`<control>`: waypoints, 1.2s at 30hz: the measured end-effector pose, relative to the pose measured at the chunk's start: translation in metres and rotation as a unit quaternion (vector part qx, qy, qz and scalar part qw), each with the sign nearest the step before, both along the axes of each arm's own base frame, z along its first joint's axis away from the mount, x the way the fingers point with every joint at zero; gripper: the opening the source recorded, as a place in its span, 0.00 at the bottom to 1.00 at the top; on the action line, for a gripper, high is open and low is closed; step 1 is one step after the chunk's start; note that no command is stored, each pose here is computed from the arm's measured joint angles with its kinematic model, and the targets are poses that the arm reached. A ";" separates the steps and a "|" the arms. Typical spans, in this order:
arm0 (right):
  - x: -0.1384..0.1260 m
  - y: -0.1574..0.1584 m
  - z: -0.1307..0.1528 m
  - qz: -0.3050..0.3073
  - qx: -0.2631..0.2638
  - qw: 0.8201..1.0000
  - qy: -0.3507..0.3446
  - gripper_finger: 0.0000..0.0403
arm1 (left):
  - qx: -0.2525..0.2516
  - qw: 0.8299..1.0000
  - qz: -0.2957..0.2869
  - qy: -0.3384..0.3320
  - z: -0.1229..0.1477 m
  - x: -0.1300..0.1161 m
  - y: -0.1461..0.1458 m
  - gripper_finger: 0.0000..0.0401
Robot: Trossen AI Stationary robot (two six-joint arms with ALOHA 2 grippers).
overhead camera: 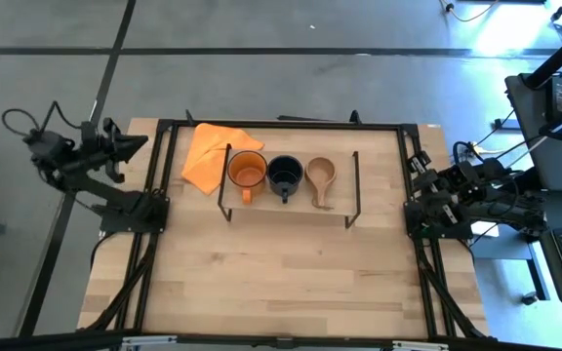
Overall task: Stack small to large cups/mugs on shelf
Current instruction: Return to Home Position
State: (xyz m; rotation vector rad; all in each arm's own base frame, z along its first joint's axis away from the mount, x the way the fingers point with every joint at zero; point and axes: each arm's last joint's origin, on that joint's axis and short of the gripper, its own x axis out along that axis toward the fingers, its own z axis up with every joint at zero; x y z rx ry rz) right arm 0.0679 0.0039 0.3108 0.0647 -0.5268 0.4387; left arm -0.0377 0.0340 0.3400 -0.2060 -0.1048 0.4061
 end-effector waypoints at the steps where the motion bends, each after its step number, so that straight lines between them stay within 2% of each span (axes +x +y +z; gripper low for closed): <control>1: 0.000 0.000 0.000 0.001 -0.001 1.000 0.000 0.17 | -0.007 1.000 0.018 -0.002 -0.001 0.000 -0.002 0.00; 3: 0.000 0.000 0.000 0.007 -0.005 1.000 0.000 0.17 | -0.019 0.999 0.043 -0.018 0.000 0.000 -0.006 0.00; 6: 0.000 0.001 0.000 0.016 -0.010 1.000 0.002 0.17 | -0.011 0.998 0.045 -0.049 0.000 0.010 -0.015 0.00; 10: 0.000 0.001 0.000 0.022 -0.001 1.000 0.007 0.17 | -0.001 0.992 0.106 -0.067 -0.004 0.020 -0.019 0.00; 15: 0.001 0.001 -0.003 0.019 -0.003 1.000 0.015 0.17 | 0.011 0.998 0.044 -0.034 -0.023 0.042 -0.023 0.00; 18: 0.006 0.000 -0.013 0.017 -0.004 1.000 0.025 0.17 | 0.004 0.998 0.051 -0.022 -0.034 0.051 -0.022 0.00; 21: 0.010 -0.001 -0.025 0.010 0.007 1.000 0.016 0.17 | 0.015 0.999 0.032 -0.020 -0.037 0.056 -0.022 0.00; 27: 0.016 -0.003 -0.051 0.016 0.023 1.000 0.004 0.17 | -0.002 1.000 0.012 0.026 -0.048 0.058 -0.023 0.00; 36: 0.022 -0.003 -0.073 0.026 0.028 0.998 0.040 0.17 | -0.025 0.997 0.009 0.071 -0.062 0.062 -0.022 0.00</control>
